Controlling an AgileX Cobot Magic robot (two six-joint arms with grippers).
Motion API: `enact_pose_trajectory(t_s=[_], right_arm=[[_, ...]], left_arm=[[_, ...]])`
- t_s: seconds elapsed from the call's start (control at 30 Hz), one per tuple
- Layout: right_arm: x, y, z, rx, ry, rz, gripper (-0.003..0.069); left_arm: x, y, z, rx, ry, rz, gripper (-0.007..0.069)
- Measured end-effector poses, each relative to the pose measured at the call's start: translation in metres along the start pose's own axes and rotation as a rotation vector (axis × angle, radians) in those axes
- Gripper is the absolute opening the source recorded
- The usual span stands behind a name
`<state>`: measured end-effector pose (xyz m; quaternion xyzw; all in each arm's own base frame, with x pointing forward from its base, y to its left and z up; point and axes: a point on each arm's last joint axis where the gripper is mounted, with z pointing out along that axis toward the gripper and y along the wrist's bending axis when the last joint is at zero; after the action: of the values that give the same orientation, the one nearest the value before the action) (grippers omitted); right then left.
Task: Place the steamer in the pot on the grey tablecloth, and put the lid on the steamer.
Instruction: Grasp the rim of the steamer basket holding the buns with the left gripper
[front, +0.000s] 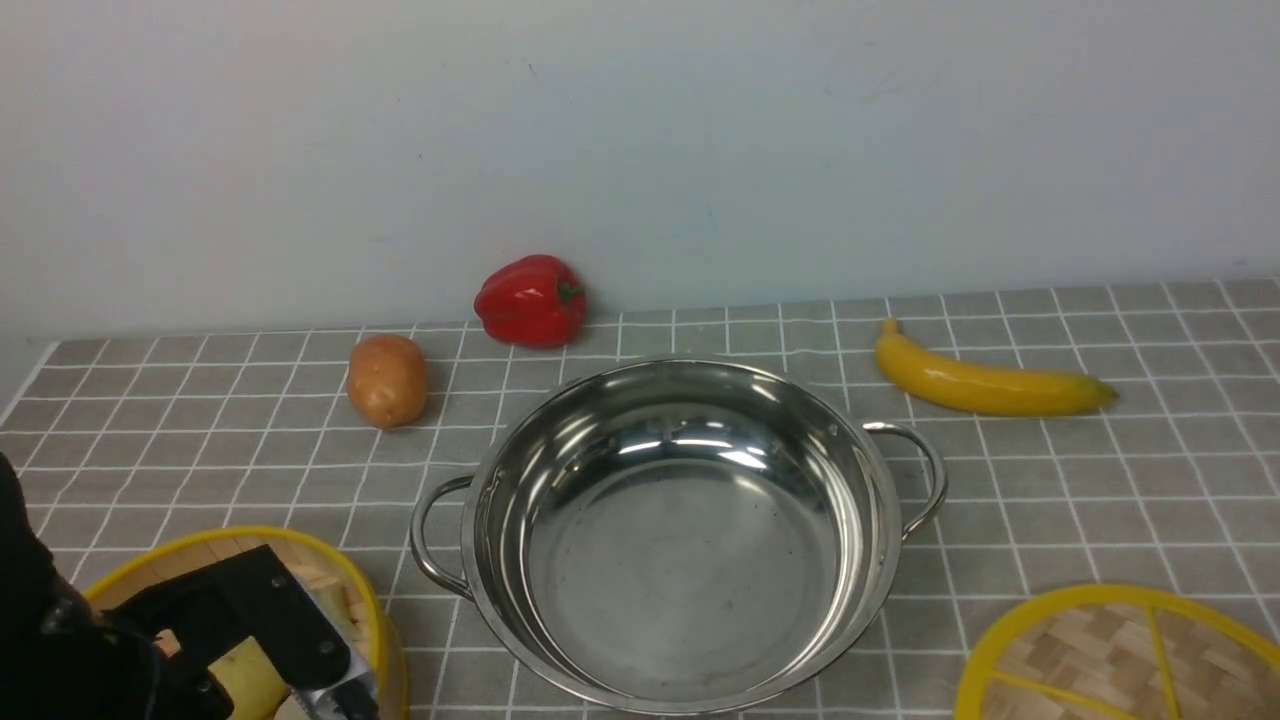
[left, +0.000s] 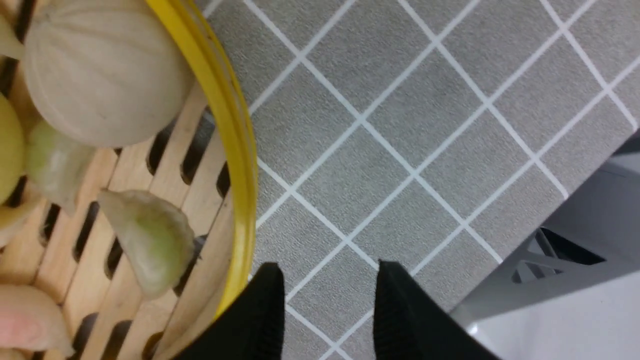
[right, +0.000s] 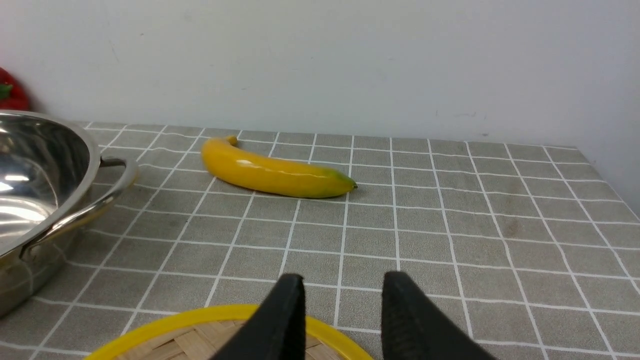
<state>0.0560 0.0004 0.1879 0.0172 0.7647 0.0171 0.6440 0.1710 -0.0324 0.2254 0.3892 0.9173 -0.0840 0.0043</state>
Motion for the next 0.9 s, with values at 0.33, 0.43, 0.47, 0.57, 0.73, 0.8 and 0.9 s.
enact_pose_trajectory(t_s=[0.33,0.43,0.47,0.57,0.73,0.8,0.9], right_arm=[[0.000,0.000,0.000,0.000,0.000,0.002,0.0243],[0.000,0.000,0.000,0.000,0.000,0.002,0.0243],[0.000,0.000,0.000,0.000,0.000,0.002,0.0243],[0.000,0.000,0.000,0.000,0.000,0.002,0.0243],[0.000,0.000,0.000,0.000,0.000,0.003,0.0243],[0.000,0.000,0.000,0.000,0.000,0.003,0.0243],[0.000,0.000,0.000,0.000,0.000,0.003,0.0243]], left_arm=[[-0.008,0.017,0.018,-0.015,0.057,-0.013,0.0243],[-0.011,0.020,0.022,-0.026,0.043,-0.018,0.0243],[-0.013,0.021,0.024,-0.021,0.036,-0.025,0.0243],[-0.016,0.023,0.029,-0.009,0.041,-0.033,0.0243],[-0.018,0.027,0.038,0.012,0.068,-0.039,0.0243],[-0.018,0.028,0.038,0.012,0.067,-0.040,0.0243],[-0.020,0.029,0.039,-0.003,0.053,-0.039,0.0243]])
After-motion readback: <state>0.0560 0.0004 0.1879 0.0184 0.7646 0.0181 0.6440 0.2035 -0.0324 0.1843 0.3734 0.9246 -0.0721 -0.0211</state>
